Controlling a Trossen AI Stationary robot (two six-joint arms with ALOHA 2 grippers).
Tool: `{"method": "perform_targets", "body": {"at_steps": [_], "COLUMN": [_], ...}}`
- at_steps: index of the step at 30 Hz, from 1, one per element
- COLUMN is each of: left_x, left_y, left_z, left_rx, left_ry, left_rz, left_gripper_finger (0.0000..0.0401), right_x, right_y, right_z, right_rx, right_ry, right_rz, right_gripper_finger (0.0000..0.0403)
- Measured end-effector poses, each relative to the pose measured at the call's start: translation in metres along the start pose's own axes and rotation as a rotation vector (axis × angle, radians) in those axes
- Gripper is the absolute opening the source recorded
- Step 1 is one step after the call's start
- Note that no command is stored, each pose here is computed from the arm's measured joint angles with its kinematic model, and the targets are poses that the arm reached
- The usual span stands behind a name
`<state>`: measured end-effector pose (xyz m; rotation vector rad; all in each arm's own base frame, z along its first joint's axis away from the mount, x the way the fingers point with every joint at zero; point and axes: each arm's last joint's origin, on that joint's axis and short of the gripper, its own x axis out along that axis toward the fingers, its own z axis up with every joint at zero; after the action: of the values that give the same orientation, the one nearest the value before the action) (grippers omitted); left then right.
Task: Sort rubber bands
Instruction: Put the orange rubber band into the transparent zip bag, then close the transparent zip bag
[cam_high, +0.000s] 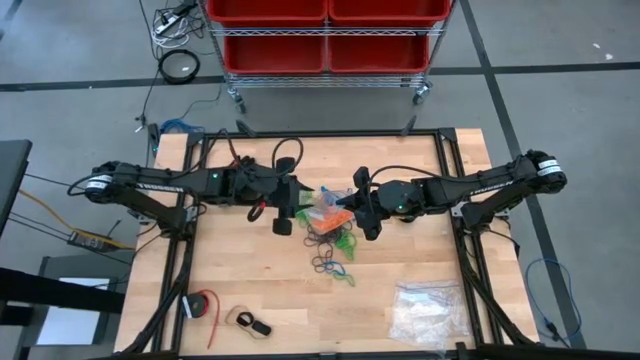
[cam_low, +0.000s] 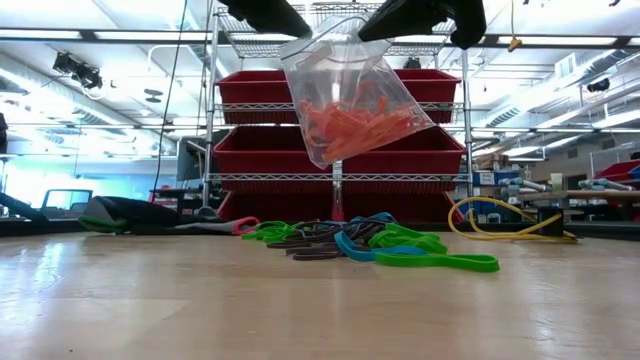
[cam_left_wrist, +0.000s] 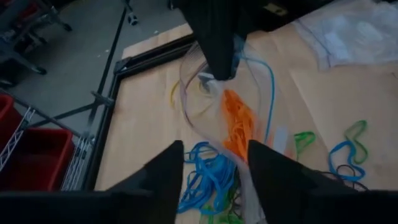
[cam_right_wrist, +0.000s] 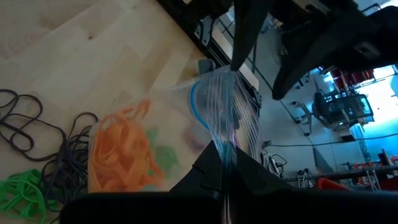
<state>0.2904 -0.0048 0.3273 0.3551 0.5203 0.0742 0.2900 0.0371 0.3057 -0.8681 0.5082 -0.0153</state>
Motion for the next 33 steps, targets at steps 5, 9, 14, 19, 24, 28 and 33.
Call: {"method": "perform_targets", "body": {"at_steps": [5, 9, 14, 19, 24, 28, 33], "left_x": [-0.01, -0.024, -0.042, -0.038, -0.019, -0.004, 0.004], "left_y": [0.001, 0.003, 0.002, -0.011, -0.031, -0.044, -0.052], "left_z": [-0.002, -0.009, -0.022, -0.057, -0.106, -0.138, -0.159], "left_rx": [-0.041, -0.073, -0.165, -0.277, -0.403, -0.483, -0.554], "left_ry": [0.027, 0.052, -0.012, -0.1, -0.155, -0.196, -0.261], "left_rz": [-0.005, -0.01, 0.006, -0.018, -0.036, -0.04, -0.044], "left_gripper_finger": [0.0223, 0.022, 0.0212, 0.0211, 0.0211, 0.0211, 0.0211], "right_x": [0.0, 0.0, -0.001, -0.001, -0.001, -0.001, -0.001], "right_y": [0.0, 0.001, 0.002, 0.003, 0.002, 0.002, 0.002], "right_z": [0.0, 0.0, 0.001, 0.002, 0.002, 0.003, 0.003], "right_rx": [0.0, -0.001, 0.001, 0.002, 0.003, 0.005, 0.034], "right_ry": [0.001, 0.004, 0.0, -0.006, -0.009, -0.012, -0.012], "right_rz": [0.003, 0.006, 0.008, 0.009, 0.006, 0.004, 0.003], "right_gripper_finger": [0.0, 0.0, 0.0, 0.0, 0.0, 0.0, 0.0]}}
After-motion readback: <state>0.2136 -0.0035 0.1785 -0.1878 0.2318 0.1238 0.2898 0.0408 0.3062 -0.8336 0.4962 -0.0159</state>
